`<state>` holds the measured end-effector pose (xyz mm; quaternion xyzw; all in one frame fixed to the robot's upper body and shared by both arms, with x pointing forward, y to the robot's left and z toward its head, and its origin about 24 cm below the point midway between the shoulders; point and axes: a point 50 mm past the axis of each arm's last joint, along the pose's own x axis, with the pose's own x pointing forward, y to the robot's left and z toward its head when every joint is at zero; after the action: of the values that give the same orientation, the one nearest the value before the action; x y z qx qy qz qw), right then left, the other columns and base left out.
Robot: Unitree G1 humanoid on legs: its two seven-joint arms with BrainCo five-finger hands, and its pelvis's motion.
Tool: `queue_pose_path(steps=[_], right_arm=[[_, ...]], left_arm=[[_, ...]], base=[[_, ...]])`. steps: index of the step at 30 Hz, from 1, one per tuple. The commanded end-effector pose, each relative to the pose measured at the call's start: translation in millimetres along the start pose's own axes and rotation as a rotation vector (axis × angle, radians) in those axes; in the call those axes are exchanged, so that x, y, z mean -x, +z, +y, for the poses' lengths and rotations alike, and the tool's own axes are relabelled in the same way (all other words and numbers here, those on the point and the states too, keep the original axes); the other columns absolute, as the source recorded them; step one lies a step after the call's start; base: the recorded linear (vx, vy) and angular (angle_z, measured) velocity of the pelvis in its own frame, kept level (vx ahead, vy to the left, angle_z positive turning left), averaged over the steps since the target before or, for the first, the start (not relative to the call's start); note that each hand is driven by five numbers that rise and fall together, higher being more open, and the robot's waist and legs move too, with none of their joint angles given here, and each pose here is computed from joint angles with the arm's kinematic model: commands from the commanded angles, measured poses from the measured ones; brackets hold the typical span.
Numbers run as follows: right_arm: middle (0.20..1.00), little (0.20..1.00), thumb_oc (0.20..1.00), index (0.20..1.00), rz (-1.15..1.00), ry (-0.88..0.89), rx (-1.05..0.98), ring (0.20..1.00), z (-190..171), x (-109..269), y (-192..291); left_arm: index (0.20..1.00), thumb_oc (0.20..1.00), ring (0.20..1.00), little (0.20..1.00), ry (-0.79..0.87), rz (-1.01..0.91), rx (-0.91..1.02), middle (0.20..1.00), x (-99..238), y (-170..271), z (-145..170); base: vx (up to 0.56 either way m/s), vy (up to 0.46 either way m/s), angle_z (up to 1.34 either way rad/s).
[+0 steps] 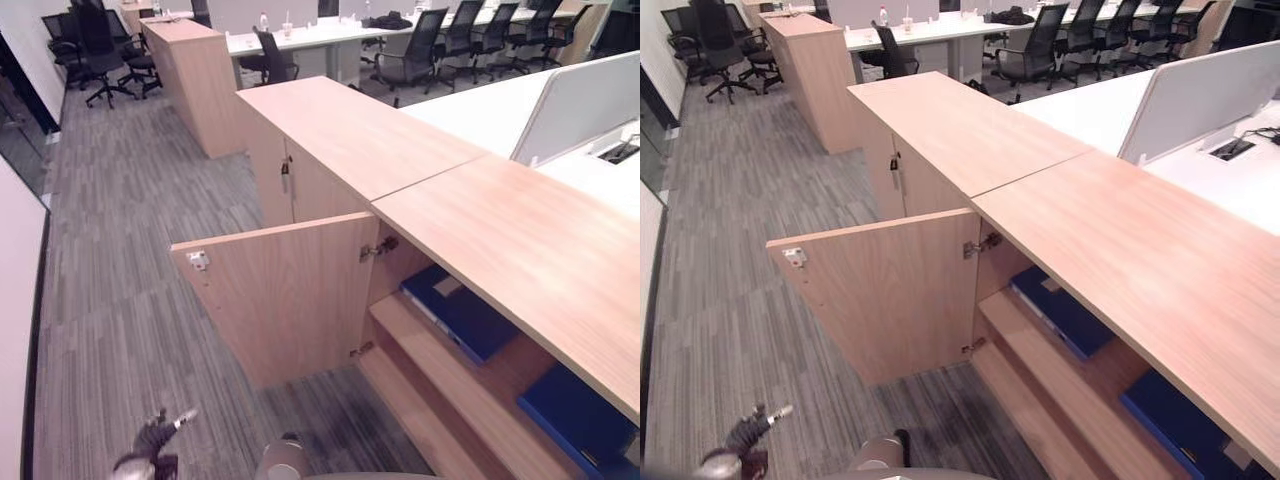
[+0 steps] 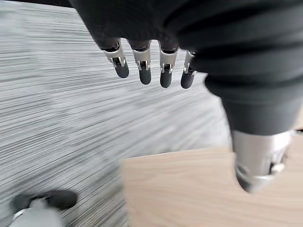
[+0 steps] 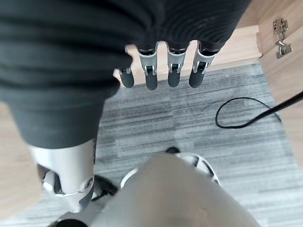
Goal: Put the empty folder in the office cabinet
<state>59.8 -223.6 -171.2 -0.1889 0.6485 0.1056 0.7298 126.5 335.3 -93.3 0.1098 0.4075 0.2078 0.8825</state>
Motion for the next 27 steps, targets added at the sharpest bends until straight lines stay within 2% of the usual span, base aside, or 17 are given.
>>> queue_pose_path(steps=[1, 4, 5, 10, 14, 16, 18, 20, 21, 23, 27], right_arm=[[1.0, 1.0, 1.0, 1.0, -0.026, 0.0, 0.048, 1.0, -6.2, 0.3, 13.4], [1.0, 1.0, 1.0, 1.0, -0.031, -0.003, 0.055, 1.0, -8.9, 0.6, 14.6], [1.0, 1.0, 1.0, 1.0, -0.04, -0.001, 0.068, 1.0, -10.8, 0.9, 17.3], [1.0, 1.0, 1.0, 1.0, -0.028, 0.004, 0.074, 1.0, -13.0, 1.3, 14.6], [1.0, 1.0, 1.0, 1.0, -0.017, 0.0, 0.072, 1.0, -16.7, 1.8, 11.4], [1.0, 1.0, 1.0, 1.0, -0.007, -0.003, 0.069, 1.0, -19.6, 2.3, 8.2], [1.0, 1.0, 1.0, 1.0, -0.001, -0.002, 0.069, 1.0, -22.9, 3.0, 4.9], [1.0, 1.0, 1.0, 1.0, -0.001, -0.002, 0.069, 1.0, -22.6, 3.0, 5.2], [1.0, 1.0, 1.0, 1.0, 0.002, -0.022, 0.054, 1.0, -33.1, 4.9, 2.3], [1.0, 1.0, 1.0, 1.0, 0.007, -0.026, 0.046, 1.0, -34.9, 5.4, -0.6], [1.0, 1.0, 1.0, 1.0, 0.026, -0.024, 0.033, 1.0, -34.4, 5.6, -6.9]], left_arm=[[1.0, 1.0, 1.0, 1.0, 0.111, -0.077, 0.003, 1.0, -4.1, 25.3, 33.9], [1.0, 1.0, 1.0, 1.0, 0.138, -0.119, -0.018, 1.0, -7.3, 44.3, 45.0], [1.0, 1.0, 1.0, 1.0, 0.174, -0.134, -0.043, 1.0, -10.0, 58.5, 58.5], [1.0, 1.0, 1.0, 1.0, 0.213, -0.173, -0.078, 1.0, -13.8, 87.5, 73.6], [1.0, 1.0, 1.0, 1.0, 0.251, -0.169, -0.031, 1.0, -15.2, 97.3, 85.7], [1.0, 1.0, 1.0, 1.0, 0.288, -0.152, -0.006, 1.0, -14.3, 101.0, 98.5], [1.0, 1.0, 1.0, 1.0, 0.345, -0.127, -0.064, 1.0, -10.7, 110.4, 119.2], [1.0, 1.0, 1.0, 1.0, 0.345, -0.128, -0.064, 1.0, -10.7, 111.0, 119.4], [1.0, 1.0, 1.0, 1.0, 0.404, -0.128, -0.051, 1.0, -2.5, 121.6, 144.6], [1.0, 1.0, 1.0, 1.0, 0.425, -0.143, -0.064, 1.0, 1.5, 132.0, 154.6], [1.0, 1.0, 1.0, 1.0, 0.422, -0.199, -0.078, 1.0, 2.6, 153.8, 154.7]], base=[[-0.02, 0.076, -0.1], [-0.02, 0.12, -0.09], [-0.02, 0.111, -0.21], [-0.02, 0.098, -0.25], [-0.03, 0.073, -0.14], [-0.03, 0.071, -0.18], [-0.02, 0.053, -0.25], [-0.02, 0.042, -0.1], [-0.04, 0.052, -0.09], [-0.04, 0.052, -0.16], [-0.03, 0.02, -0.18]])
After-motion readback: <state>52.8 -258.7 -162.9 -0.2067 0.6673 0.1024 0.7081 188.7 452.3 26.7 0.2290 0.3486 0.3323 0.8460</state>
